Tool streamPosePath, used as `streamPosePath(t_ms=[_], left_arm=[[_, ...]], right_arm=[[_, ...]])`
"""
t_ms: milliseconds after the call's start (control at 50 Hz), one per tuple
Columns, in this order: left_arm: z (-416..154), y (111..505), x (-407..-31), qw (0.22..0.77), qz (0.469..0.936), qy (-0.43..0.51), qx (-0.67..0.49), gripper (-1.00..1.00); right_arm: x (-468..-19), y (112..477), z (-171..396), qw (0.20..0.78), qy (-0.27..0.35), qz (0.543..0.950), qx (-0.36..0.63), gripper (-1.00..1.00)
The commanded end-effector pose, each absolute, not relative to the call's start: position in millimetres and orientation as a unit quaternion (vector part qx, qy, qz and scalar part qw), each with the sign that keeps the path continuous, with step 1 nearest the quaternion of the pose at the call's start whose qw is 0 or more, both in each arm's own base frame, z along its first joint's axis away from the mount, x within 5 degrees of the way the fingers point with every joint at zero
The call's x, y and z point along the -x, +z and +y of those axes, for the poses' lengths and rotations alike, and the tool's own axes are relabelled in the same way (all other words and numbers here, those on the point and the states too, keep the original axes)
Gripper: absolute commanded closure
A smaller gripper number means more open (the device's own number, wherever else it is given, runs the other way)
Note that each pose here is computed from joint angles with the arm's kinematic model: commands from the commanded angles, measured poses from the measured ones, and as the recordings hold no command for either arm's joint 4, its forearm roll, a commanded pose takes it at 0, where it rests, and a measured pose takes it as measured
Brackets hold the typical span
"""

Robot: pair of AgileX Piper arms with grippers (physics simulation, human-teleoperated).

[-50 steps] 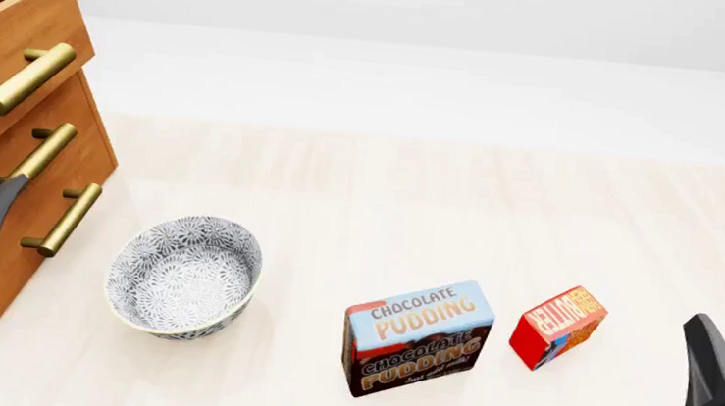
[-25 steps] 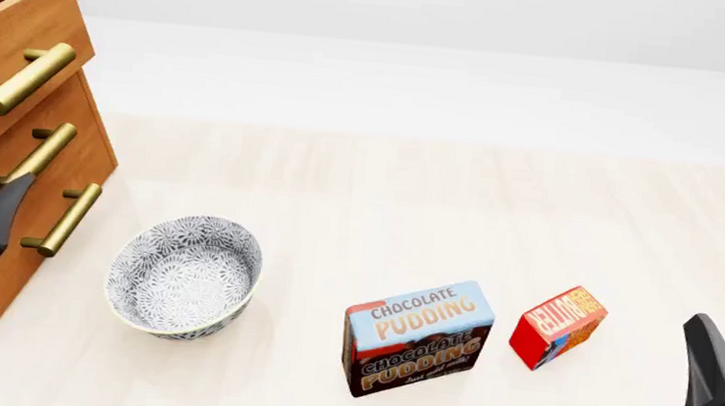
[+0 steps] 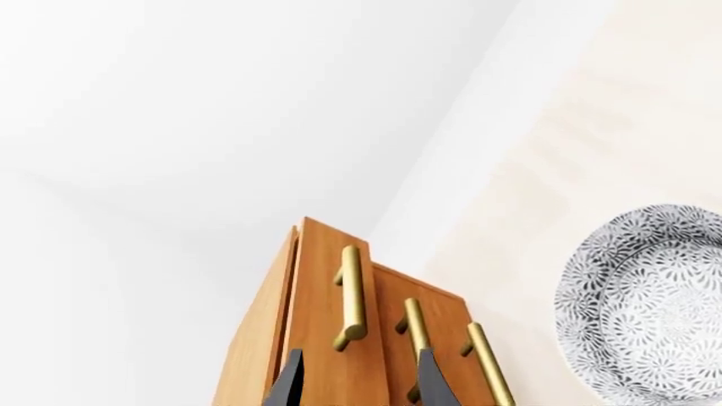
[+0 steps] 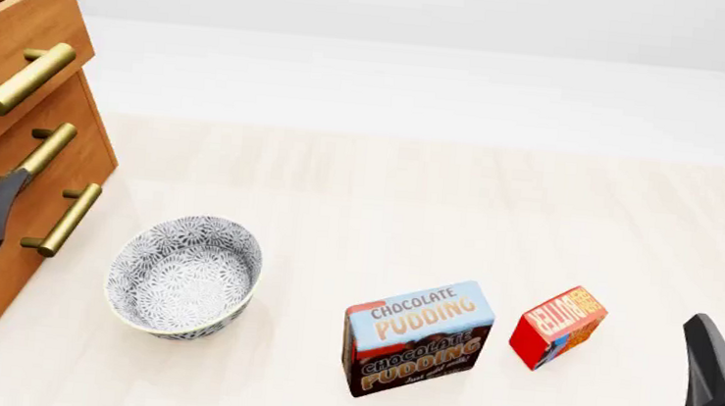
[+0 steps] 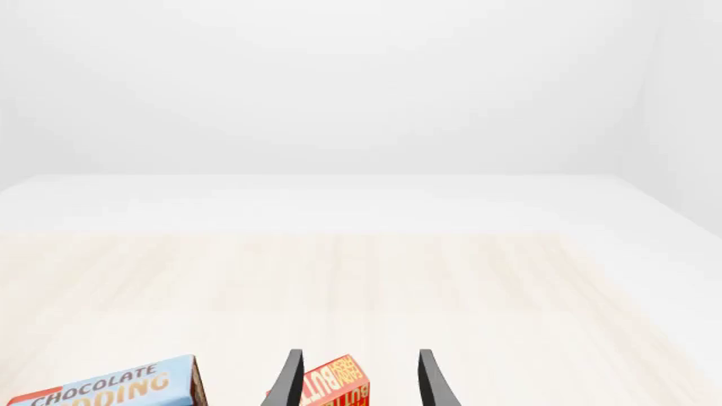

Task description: Put the butter at the back in the top drawer of the cabinet and close it.

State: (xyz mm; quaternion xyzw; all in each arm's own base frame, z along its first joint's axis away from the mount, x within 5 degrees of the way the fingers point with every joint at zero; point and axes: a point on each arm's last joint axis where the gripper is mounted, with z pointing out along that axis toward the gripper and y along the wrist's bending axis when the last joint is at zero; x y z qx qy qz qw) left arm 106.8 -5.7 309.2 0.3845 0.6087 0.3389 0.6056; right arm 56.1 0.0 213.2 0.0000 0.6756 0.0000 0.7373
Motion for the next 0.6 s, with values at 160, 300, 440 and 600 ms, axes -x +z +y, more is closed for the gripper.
streamPosePath(t_ms=[160,300,440,600], left_arm=[[-3.9,314.2,-109.8,0.603,0.611,0.345,-0.379,-1.00],[-4.4,312.1,-113.1,0.603,0.608,0.348,-0.382,-1.00],[-6.2,313.2,-115.8,0.607,0.604,0.344,-0.386,-1.00],[-6.7,308.6,-115.9,0.607,0.603,0.343,-0.388,-1.00]], right_arm=[[-56.1,213.2,0.0,0.737,0.000,0.676,0.000,-1.00],[-56.1,213.2,0.0,0.737,0.000,0.676,0.000,-1.00],[-56.1,213.2,0.0,0.737,0.000,0.676,0.000,-1.00],[-56.1,213.2,0.0,0.737,0.000,0.676,0.000,-1.00]])
